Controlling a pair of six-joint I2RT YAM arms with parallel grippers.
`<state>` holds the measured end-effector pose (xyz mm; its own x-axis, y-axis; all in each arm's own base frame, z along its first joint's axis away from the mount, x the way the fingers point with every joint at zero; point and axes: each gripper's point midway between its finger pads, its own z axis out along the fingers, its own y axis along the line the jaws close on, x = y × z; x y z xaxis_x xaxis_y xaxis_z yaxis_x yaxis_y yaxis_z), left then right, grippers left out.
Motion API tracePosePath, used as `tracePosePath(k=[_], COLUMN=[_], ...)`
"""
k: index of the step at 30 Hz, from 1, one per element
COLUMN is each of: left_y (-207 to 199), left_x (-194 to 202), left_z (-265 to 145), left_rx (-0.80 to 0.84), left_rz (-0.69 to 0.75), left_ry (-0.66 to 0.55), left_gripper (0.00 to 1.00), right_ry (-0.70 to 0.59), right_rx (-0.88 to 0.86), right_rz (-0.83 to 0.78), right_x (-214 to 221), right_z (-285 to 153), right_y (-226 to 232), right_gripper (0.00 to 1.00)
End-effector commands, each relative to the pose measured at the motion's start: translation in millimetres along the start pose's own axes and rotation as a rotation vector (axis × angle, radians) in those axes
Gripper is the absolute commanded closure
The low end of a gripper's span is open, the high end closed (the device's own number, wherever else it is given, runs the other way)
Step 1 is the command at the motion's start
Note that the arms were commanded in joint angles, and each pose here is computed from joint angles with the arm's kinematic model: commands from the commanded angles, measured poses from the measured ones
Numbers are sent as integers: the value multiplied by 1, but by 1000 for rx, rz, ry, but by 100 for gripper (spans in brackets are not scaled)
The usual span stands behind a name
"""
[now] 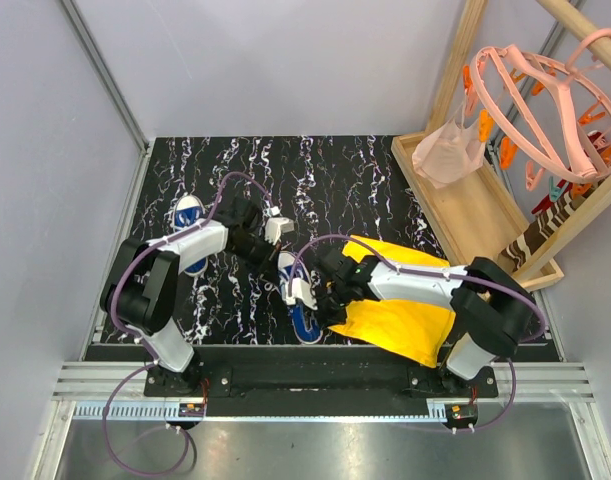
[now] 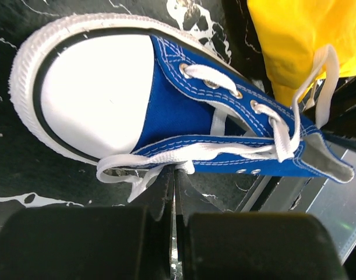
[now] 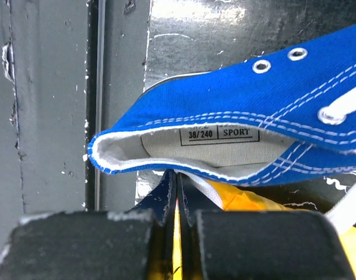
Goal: Tie the shoes
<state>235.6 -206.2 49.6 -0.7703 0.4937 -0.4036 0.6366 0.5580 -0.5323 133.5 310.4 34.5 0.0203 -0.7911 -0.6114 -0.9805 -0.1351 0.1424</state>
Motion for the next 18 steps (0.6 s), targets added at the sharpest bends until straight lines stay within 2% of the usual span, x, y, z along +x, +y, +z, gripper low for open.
tracePosePath(k=[1,18], left_y=[1,5], left_x=[-37,-50], left_z=[-1,2], left_rx=[4,4], left_rz=[55,54], left_ry=[-89,-113], left_gripper=[100,100], right_ry=[-102,-151], right_rx=[108,124], right_rz=[-93,-111], right_x=[-44,-82], right_z=[20,35], right_y=[-40,-50], right_gripper=[100,100])
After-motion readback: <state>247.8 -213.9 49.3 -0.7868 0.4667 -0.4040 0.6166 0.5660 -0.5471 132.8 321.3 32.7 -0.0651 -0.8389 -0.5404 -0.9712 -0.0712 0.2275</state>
